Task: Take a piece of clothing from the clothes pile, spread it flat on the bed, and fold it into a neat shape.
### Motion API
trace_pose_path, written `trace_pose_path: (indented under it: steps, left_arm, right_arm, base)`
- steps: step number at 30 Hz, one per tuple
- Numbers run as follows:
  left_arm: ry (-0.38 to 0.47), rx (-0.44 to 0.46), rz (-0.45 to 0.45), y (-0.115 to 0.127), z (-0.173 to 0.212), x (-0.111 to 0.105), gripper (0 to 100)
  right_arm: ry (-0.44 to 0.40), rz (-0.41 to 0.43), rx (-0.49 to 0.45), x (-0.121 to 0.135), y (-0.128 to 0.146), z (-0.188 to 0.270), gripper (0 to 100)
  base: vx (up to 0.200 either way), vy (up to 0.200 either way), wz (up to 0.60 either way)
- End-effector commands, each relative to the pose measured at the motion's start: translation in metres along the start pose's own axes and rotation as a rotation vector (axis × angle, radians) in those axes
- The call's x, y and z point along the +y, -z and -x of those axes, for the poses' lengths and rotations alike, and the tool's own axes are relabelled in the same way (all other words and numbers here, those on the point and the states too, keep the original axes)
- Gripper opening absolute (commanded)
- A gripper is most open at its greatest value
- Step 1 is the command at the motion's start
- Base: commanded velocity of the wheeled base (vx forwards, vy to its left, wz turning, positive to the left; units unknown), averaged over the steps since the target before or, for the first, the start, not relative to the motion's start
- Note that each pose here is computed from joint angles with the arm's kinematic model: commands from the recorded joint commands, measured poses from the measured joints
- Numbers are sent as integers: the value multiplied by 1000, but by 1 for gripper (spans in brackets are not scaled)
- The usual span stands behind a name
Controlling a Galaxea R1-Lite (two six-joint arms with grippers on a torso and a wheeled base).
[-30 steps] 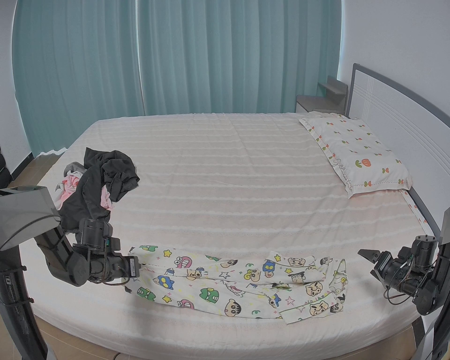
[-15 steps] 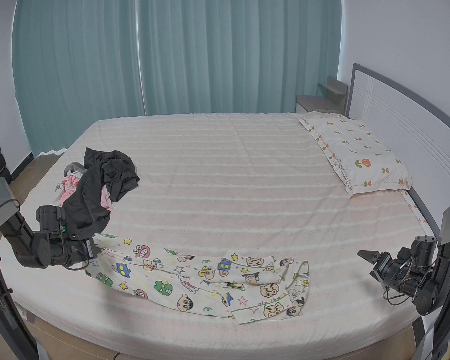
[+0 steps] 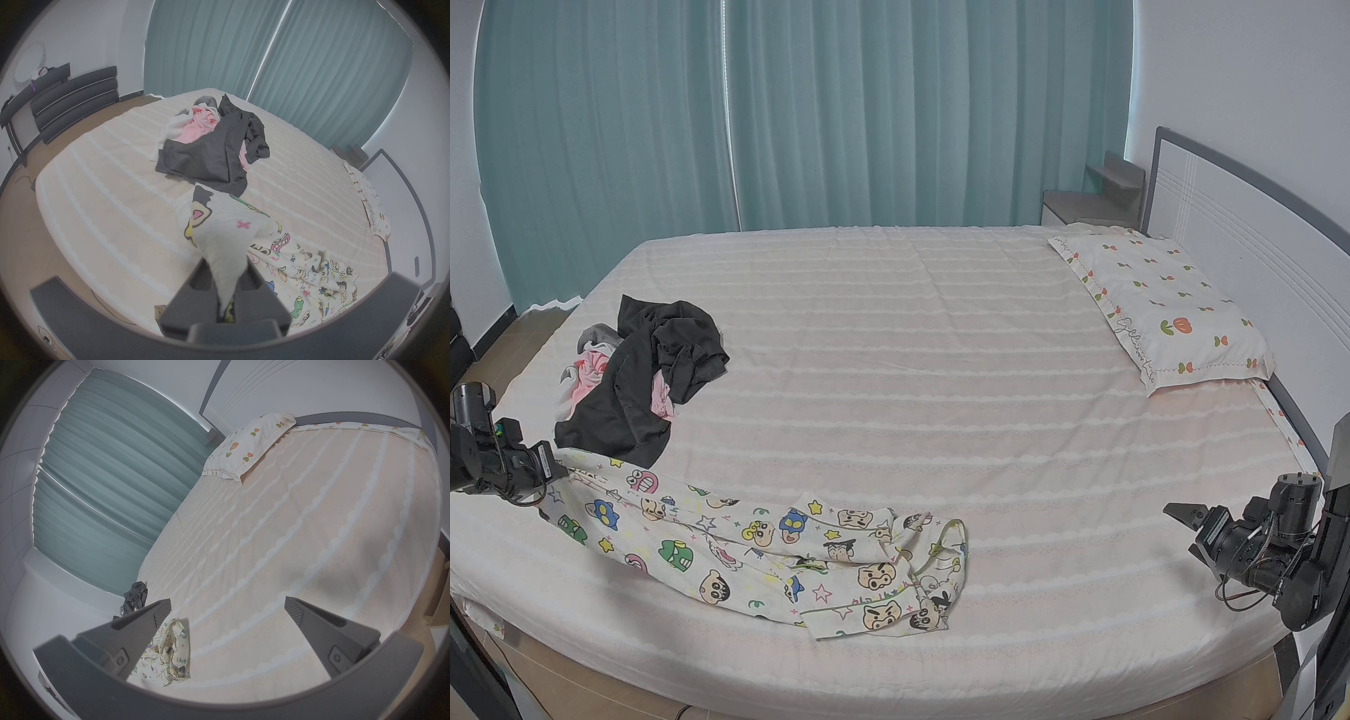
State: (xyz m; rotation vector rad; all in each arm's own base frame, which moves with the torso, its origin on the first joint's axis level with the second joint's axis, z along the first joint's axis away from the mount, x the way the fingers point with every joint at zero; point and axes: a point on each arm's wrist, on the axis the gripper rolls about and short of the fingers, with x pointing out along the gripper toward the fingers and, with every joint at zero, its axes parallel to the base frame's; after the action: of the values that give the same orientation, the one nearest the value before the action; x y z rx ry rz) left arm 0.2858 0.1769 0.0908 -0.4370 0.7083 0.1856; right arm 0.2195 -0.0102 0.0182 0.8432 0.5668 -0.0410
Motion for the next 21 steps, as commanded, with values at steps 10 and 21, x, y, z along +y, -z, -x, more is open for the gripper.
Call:
trace_pose_path:
  steps: [10, 21]
  left_arm:
    - [89, 57, -276, 25, 32, -128, 0]
    - [132, 126, -397, 103, 15, -267, 0]
  right_arm:
    - [6, -1, 4, -1, 2, 3, 100]
    - [7, 1, 5, -1, 2, 2, 100]
  base:
    - [0, 0, 0]
    - [0, 0, 0]
